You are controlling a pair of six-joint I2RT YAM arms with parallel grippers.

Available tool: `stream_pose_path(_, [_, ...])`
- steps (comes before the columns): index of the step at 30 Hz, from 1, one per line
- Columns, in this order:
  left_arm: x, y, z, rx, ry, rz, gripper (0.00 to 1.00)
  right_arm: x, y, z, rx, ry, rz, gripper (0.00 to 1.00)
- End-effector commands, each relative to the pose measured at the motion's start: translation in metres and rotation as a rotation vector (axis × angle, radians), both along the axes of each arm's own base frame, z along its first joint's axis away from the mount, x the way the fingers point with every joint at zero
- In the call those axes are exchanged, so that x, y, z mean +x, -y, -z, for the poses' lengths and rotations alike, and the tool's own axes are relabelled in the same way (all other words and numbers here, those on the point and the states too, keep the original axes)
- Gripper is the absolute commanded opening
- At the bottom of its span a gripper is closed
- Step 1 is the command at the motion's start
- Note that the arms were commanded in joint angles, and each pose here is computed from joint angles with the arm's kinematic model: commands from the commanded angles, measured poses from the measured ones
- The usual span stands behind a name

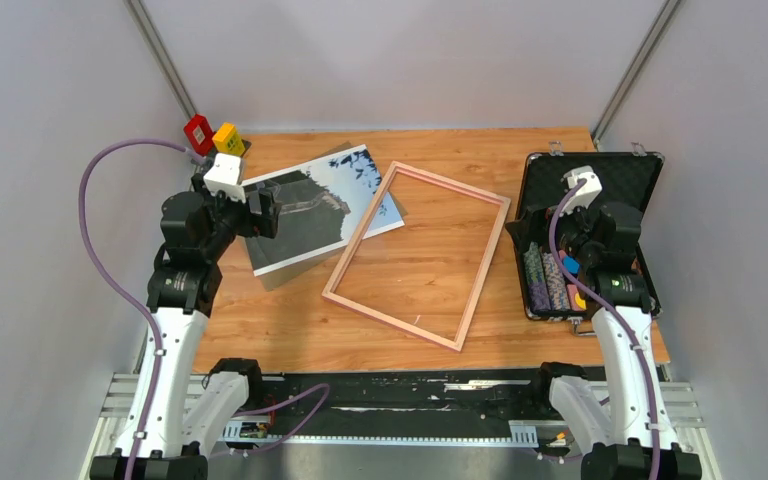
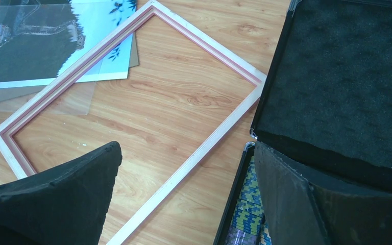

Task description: Put the photo into the frame

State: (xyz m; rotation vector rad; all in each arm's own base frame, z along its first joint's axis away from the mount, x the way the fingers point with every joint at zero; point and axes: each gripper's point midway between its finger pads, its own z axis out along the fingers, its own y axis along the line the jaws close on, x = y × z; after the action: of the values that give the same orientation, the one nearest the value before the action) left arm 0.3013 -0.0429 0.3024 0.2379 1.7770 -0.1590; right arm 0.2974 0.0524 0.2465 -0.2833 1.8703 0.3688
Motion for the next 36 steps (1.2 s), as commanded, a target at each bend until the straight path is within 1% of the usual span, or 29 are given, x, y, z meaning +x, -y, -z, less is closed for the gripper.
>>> stream_pose_path(1, [-0.002, 0.002, -0.01, 0.012, 0.044, 0.024, 1.0, -0.003, -0.007, -0.013, -0.008, 0.056, -0.044, 1.0])
stream_pose_path(12, [-0.001, -0.002, -0.008, 0.012, 0.039, -0.003, 1.0, -0.004, -0.009, -0.014, -0.001, 0.054, -0.056, 1.0])
stream_pose_path(18, [-0.001, -0.007, -0.016, 0.005, 0.039, -0.037, 1.0, -0.006, -0.011, -0.018, -0.003, 0.057, -0.066, 1.0])
stream_pose_path(22, [0.0, -0.002, -0.019, 0.02, 0.019, 0.001, 1.0, -0.001, -0.015, -0.017, -0.026, 0.04, -0.083, 1.0])
stream_pose_path(25, [0.0, 0.006, -0.014, 0.023, -0.025, 0.051, 1.0, 0.004, -0.028, -0.014, -0.052, 0.024, -0.116, 1.0])
stream_pose_path(27, [0.0, 0.014, -0.009, 0.012, -0.055, 0.097, 1.0, 0.009, -0.041, -0.006, -0.076, 0.007, -0.144, 1.0])
stream_pose_path(30, [0.003, 0.016, 0.002, 0.007, -0.084, 0.107, 1.0, 0.02, -0.052, 0.006, -0.103, -0.012, -0.143, 1.0])
stream_pose_path(36, [0.014, 0.014, 0.018, 0.02, -0.106, 0.099, 1.0, 0.037, -0.052, 0.049, -0.093, -0.123, -0.053, 0.99])
